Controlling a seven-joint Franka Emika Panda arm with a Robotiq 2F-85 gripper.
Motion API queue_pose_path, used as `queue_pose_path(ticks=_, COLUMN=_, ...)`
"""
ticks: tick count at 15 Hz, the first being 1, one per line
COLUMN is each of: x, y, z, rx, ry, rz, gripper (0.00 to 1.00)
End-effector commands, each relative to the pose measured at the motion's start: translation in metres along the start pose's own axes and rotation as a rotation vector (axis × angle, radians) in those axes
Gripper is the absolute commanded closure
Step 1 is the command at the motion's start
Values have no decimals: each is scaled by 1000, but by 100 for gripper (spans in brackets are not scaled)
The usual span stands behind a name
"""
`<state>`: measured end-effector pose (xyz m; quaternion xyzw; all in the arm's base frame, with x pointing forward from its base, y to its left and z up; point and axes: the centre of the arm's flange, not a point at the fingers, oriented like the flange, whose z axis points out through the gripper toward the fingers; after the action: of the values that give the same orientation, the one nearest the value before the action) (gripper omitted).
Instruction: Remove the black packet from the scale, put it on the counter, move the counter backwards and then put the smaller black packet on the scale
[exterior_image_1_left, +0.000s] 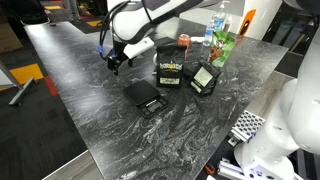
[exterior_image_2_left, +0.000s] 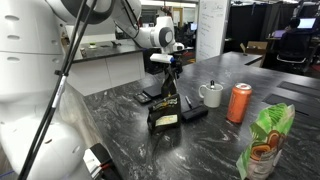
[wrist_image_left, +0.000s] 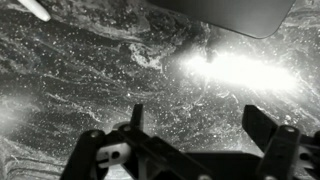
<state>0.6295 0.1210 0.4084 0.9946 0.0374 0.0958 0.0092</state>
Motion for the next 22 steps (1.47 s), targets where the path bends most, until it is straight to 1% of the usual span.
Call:
queue_pose_path(ticks=1, x=0, y=-10, z=22, rx=22, ry=-6, rz=87, gripper=0)
queue_pose_path(ticks=5, x=-10, y=-26, z=33, rx=5, ry=-67, rz=168, gripper=0)
queue_pose_path(ticks=10, x=-38, y=-56, z=48, rx=4, ry=-76, rz=261, gripper=0)
queue_pose_path(ticks=15, x=-67, y=-72, z=62, rx=4, ry=-89, rz=340, gripper=0)
queue_pose_path(ticks=19, x=-90, y=-86, z=47, rx=11, ry=-147, rz=376, gripper=0)
queue_pose_path(ticks=22, x=-112, y=-103, z=35, rx=-11, ry=-174, rz=394, gripper=0)
